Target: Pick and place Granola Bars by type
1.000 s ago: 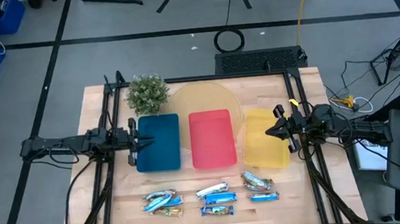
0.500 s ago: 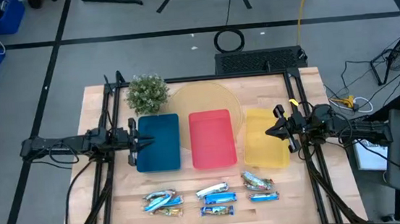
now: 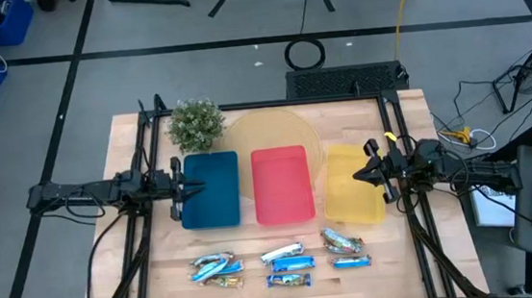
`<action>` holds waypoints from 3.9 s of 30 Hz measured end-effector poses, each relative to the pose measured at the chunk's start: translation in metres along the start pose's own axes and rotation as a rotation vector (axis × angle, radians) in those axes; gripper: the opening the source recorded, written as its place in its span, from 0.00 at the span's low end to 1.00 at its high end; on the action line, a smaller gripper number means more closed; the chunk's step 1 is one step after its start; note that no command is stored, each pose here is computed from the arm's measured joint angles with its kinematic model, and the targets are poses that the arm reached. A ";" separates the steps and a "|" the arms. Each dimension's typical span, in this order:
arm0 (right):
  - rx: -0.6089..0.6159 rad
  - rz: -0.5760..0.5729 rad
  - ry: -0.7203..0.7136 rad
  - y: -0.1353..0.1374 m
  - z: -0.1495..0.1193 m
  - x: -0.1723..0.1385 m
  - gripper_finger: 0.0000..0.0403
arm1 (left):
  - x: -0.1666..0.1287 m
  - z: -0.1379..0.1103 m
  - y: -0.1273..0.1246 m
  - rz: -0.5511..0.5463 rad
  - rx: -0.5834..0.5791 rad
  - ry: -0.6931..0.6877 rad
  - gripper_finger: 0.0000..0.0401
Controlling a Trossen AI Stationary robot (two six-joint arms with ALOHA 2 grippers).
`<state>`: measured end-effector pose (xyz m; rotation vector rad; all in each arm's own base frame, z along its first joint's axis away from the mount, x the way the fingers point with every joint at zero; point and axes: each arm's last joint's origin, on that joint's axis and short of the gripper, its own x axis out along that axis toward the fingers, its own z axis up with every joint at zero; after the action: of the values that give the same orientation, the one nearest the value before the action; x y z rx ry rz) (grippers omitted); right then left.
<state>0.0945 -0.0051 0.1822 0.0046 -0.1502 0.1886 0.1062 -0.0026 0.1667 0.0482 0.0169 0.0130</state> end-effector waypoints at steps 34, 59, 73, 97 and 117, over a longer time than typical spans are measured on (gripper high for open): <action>-0.074 -0.001 -0.051 0.000 0.005 0.000 0.00 | -0.001 0.014 0.000 -0.017 -0.082 -0.152 0.17; -0.150 -0.058 -0.112 -0.001 0.011 -0.001 0.00 | 0.069 0.134 -0.099 0.338 -0.335 0.936 0.17; -0.150 -0.131 -0.205 -0.002 0.020 -0.002 0.00 | 0.096 0.081 -0.180 0.238 -0.321 1.469 0.71; -0.103 -0.210 -0.088 -0.006 0.009 0.000 0.00 | 0.101 0.066 -0.203 0.073 -0.295 1.471 0.88; -0.134 -0.214 -0.092 -0.006 0.010 0.000 0.00 | 0.092 0.026 -0.199 0.176 -0.434 1.470 0.88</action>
<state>0.0945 -0.0110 0.1919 -0.1038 -0.2520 -0.0357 0.2007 -0.2018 0.1811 -0.4041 1.4768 0.2255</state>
